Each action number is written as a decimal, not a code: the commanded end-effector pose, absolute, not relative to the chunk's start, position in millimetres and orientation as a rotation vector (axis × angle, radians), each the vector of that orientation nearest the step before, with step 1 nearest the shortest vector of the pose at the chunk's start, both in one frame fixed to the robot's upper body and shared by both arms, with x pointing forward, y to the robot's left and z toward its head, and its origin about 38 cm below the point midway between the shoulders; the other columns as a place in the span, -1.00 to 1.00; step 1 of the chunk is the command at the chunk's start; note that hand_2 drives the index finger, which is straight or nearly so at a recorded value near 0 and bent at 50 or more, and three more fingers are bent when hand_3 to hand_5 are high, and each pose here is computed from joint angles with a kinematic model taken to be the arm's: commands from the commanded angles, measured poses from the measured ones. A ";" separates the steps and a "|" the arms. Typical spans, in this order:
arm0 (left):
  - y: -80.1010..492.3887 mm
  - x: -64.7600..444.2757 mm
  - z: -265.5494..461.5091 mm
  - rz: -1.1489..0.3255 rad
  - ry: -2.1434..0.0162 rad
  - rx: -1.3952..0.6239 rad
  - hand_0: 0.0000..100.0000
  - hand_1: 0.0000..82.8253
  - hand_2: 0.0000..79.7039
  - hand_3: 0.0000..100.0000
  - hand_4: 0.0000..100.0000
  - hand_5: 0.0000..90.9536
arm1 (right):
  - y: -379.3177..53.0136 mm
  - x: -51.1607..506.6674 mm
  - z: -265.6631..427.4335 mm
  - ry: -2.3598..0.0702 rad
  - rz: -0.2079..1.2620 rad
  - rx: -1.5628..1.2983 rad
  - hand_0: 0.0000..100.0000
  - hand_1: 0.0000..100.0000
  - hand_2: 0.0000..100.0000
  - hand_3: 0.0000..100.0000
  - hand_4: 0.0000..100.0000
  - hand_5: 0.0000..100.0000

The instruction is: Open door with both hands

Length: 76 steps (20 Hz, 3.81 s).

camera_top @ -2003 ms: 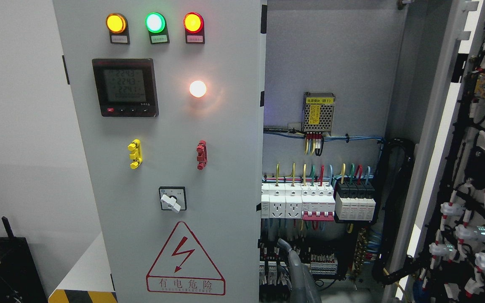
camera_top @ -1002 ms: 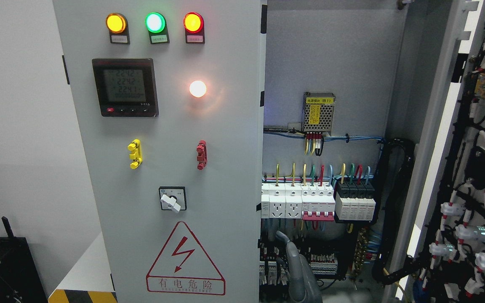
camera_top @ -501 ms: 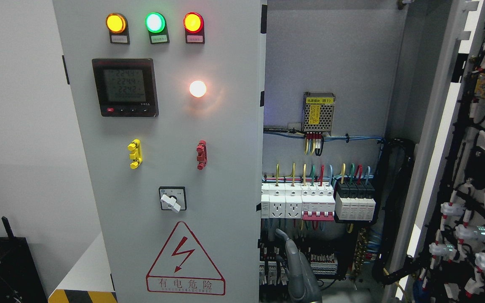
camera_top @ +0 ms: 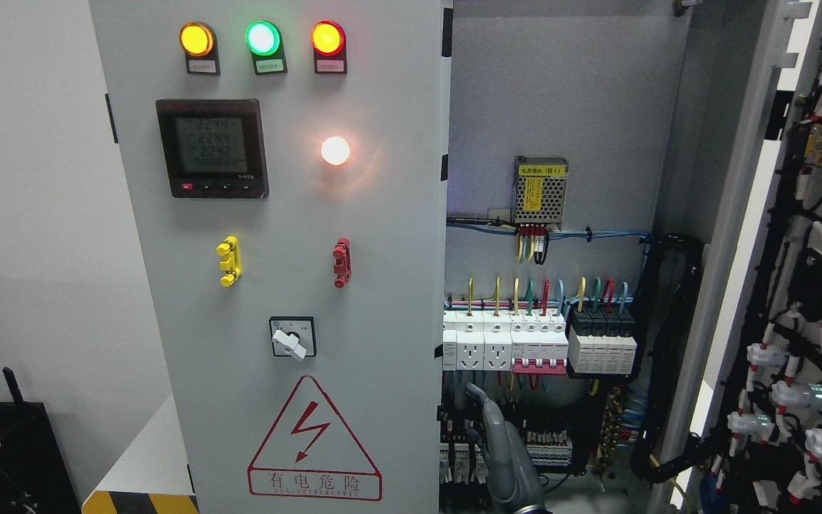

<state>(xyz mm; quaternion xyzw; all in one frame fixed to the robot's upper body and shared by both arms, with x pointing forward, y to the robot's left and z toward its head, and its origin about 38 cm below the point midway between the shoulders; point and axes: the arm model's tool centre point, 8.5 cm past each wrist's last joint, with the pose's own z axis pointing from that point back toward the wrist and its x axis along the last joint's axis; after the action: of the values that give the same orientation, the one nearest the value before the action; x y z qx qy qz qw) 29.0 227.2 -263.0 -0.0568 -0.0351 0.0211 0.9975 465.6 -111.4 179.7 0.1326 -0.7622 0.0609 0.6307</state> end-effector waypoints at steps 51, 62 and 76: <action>227.5 21.1 -262.8 0.044 -0.047 -0.112 -0.76 -0.06 -1.00 -1.00 -1.00 -1.00 | -102.9 479.3 192.4 -1.736 0.239 0.452 -0.90 -1.00 -1.00 -1.00 -1.00 -1.00; 227.5 21.1 -262.8 0.044 -0.047 -0.112 -0.76 -0.06 -1.00 -1.00 -1.00 -1.00 | -99.0 478.3 194.5 -1.733 0.283 0.496 -0.90 -1.00 -1.00 -1.00 -1.00 -1.00; 227.5 21.2 -262.8 0.044 -0.049 -0.112 -0.76 -0.06 -1.00 -1.00 -1.00 -1.00 | -96.4 477.8 196.1 -1.735 0.282 0.510 -0.90 -1.00 -1.00 -1.00 -1.00 -1.00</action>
<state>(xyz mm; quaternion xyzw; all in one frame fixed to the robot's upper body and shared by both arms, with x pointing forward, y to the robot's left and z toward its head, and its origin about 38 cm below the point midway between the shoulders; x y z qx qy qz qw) 29.1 227.2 -262.9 -0.0568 -0.0355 0.0210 0.9975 479.3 -106.0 194.0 0.2086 -0.7519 0.1274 0.6123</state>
